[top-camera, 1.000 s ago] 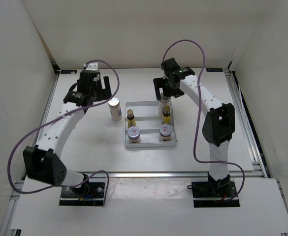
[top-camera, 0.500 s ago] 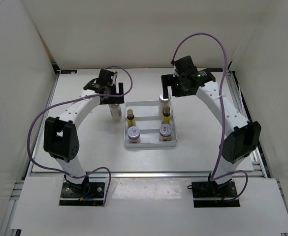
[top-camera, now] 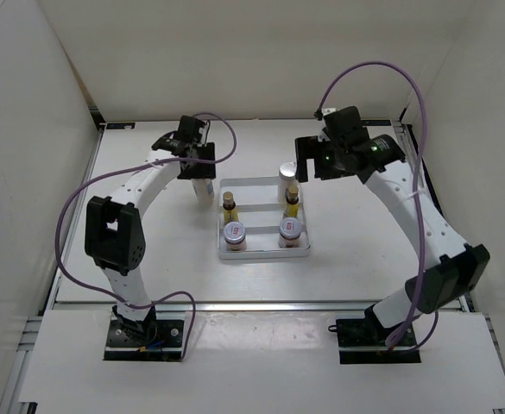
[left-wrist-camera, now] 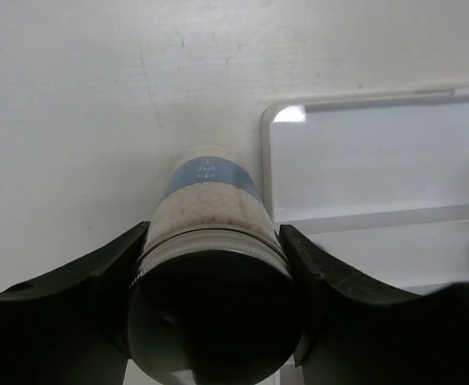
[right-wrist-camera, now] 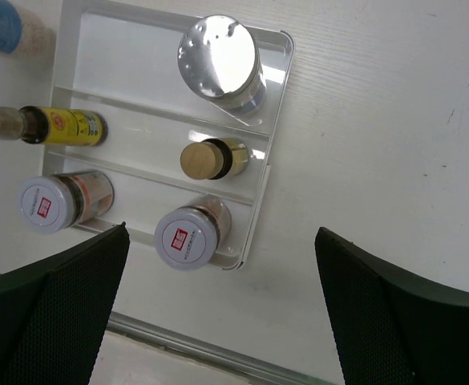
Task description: Organize the condiment bottles
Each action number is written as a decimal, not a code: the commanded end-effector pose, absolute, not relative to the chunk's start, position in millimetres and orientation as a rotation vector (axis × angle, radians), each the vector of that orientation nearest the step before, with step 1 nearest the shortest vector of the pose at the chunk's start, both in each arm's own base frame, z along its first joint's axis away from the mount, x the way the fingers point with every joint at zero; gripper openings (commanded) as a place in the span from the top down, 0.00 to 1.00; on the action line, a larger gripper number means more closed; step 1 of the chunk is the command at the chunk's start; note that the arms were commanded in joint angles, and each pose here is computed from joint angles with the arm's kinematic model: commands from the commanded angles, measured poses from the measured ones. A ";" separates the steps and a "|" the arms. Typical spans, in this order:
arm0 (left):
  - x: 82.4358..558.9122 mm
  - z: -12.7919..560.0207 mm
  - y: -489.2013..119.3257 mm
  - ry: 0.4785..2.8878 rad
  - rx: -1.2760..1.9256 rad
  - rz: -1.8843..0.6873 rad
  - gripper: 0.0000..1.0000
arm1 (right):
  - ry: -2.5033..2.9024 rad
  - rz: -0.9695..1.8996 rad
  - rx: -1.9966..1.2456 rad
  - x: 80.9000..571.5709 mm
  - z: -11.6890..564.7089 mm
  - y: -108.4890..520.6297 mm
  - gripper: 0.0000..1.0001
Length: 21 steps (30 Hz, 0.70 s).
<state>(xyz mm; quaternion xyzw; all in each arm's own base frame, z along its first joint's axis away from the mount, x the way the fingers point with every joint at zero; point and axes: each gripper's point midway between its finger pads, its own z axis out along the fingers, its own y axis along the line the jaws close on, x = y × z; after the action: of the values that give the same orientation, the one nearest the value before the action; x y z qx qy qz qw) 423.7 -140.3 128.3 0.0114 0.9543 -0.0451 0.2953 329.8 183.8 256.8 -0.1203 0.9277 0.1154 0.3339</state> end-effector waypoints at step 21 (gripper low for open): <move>431.0 159.6 -235.9 2.457 0.238 -0.289 0.63 | 2.358 0.236 -0.257 281.3 290.7 135.8 0.00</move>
<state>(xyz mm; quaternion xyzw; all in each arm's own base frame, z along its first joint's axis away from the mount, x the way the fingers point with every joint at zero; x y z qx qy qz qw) 433.3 -230.1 137.4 0.0953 0.9446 -0.0891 0.3012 285.2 149.2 274.2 -0.1102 0.9253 0.0998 0.3488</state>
